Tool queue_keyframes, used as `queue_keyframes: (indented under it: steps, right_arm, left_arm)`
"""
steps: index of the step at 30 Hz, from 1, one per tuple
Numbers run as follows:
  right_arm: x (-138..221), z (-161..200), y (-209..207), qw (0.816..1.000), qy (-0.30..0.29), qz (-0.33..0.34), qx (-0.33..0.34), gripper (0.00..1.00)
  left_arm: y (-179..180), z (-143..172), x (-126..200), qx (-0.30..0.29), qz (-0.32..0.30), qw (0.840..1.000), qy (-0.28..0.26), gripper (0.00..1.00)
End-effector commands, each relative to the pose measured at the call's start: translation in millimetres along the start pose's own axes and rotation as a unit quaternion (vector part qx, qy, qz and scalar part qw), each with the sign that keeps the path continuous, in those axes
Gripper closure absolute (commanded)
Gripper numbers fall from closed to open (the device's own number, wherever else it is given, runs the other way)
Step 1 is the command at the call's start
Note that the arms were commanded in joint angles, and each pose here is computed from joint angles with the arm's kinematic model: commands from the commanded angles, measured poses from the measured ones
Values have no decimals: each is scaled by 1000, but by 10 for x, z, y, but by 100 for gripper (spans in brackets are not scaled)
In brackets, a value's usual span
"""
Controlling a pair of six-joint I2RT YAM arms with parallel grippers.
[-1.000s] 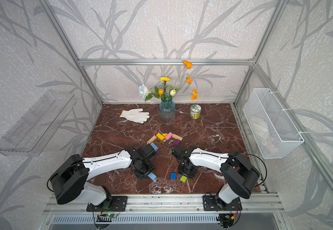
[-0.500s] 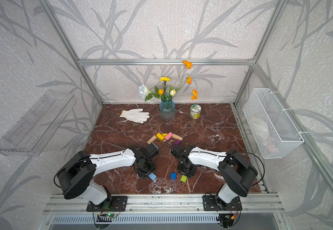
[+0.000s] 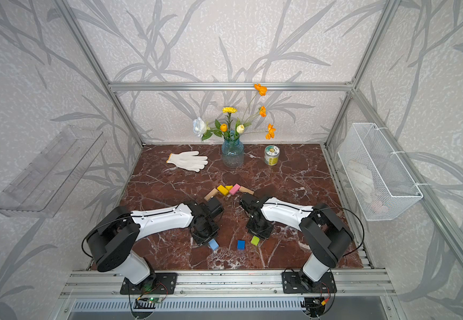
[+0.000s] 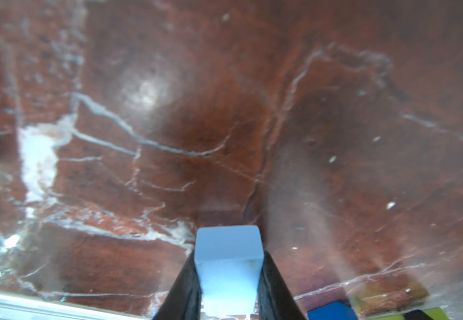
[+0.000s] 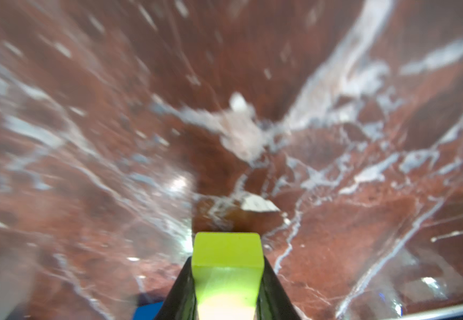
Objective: Assemble a heart with building blocks
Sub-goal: Pick up the building block from the center of the board, then assemble the building block at the center of the board.
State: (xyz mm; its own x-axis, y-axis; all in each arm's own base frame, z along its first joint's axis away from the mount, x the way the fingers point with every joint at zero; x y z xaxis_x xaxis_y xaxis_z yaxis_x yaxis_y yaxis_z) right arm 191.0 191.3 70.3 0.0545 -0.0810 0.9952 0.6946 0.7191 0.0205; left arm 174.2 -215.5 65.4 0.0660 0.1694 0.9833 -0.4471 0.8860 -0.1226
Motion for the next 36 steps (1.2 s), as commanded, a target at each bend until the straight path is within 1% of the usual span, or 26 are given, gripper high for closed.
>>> queue_keyframes:
  steps: [1, 7, 12, 22, 36]
  right_arm:
    - [96, -80, 123, 1000, -17, -1, 11, 81]
    - [132, -81, 243, 1000, -12, -11, 15, 81]
    - [113, -124, 209, 1000, -10, -6, 9, 81]
    - [153, -229, 184, 1000, -8, -10, 0, 81]
    - [205, -369, 244, 1000, -3, -19, -4, 81]
  left_arm:
    - [-87, -150, 21, -4, -1, 1000, -27, 71]
    - [-237, -342, 68, -11, 7, 999, -36, 71]
    - [-403, -450, 79, -22, 10, 999, -35, 71]
    - [-614, -677, 58, -18, 15, 999, -28, 71]
    - [-760, -878, 11, -3, 15, 1000, -23, 71]
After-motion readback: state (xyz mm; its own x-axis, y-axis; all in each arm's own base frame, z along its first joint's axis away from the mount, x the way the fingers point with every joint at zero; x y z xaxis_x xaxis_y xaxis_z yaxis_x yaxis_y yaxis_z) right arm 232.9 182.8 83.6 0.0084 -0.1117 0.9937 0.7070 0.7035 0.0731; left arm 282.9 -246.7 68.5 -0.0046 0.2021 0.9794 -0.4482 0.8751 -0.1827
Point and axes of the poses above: each gripper's point midway between its finger pads, its own x axis back along the fingers, its own y axis along the line the jaws close on, z = x × y, the point moved 5 cm from there along x, back along the fingers, and after that the axes turned 14 degrees about -x, right-handed, at the moved point
